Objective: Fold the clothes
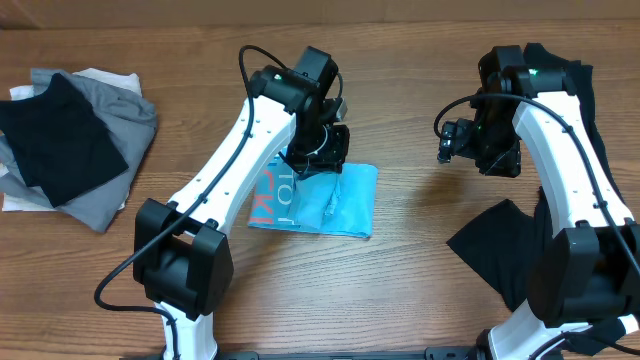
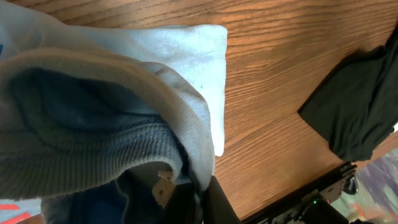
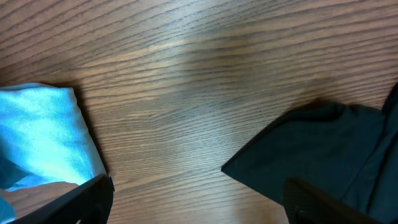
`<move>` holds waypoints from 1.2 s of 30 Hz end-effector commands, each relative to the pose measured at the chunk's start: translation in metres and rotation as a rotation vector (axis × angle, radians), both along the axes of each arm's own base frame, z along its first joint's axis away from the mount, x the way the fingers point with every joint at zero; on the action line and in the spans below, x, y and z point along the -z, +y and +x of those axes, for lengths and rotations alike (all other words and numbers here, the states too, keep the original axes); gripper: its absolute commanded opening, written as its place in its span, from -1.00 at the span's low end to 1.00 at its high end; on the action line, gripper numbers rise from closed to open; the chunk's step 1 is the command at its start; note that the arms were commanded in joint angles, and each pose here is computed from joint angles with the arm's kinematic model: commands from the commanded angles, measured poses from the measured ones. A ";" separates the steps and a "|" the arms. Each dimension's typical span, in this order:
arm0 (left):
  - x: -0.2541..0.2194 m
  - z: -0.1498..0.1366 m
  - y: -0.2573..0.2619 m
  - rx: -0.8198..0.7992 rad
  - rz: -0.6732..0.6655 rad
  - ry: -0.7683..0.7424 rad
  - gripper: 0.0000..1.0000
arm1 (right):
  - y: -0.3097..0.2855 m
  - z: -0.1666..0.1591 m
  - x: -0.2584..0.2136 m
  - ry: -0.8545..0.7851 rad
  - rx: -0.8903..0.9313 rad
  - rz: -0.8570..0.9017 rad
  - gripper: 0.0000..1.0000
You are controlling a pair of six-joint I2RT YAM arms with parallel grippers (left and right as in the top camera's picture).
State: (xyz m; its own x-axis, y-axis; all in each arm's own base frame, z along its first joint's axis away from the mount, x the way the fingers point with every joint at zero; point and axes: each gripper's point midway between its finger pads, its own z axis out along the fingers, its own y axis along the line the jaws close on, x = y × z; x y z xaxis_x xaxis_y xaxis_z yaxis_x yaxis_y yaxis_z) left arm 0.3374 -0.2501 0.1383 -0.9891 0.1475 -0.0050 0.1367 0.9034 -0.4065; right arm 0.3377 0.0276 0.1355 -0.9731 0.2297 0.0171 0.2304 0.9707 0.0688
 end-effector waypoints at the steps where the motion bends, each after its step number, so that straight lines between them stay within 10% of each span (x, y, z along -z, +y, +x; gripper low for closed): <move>1: -0.007 0.003 -0.011 -0.004 -0.008 -0.029 -0.92 | -0.001 0.001 -0.003 -0.011 -0.005 -0.005 0.80; 14: 0.000 -0.002 -0.023 0.026 -0.008 -0.026 -0.80 | -0.001 0.001 -0.003 -0.012 -0.005 -0.004 0.80; 18: 0.000 -0.003 -0.028 0.035 -0.014 -0.029 -0.23 | -0.001 0.001 -0.003 -0.012 -0.005 -0.004 0.80; 22: -0.007 -0.005 -0.031 0.087 -0.064 -0.031 -0.14 | -0.001 0.001 -0.003 -0.012 -0.005 -0.004 0.80; 36: -0.014 0.060 0.138 -0.311 0.118 -0.052 -0.10 | 0.082 0.006 -0.014 -0.079 -0.238 0.298 0.65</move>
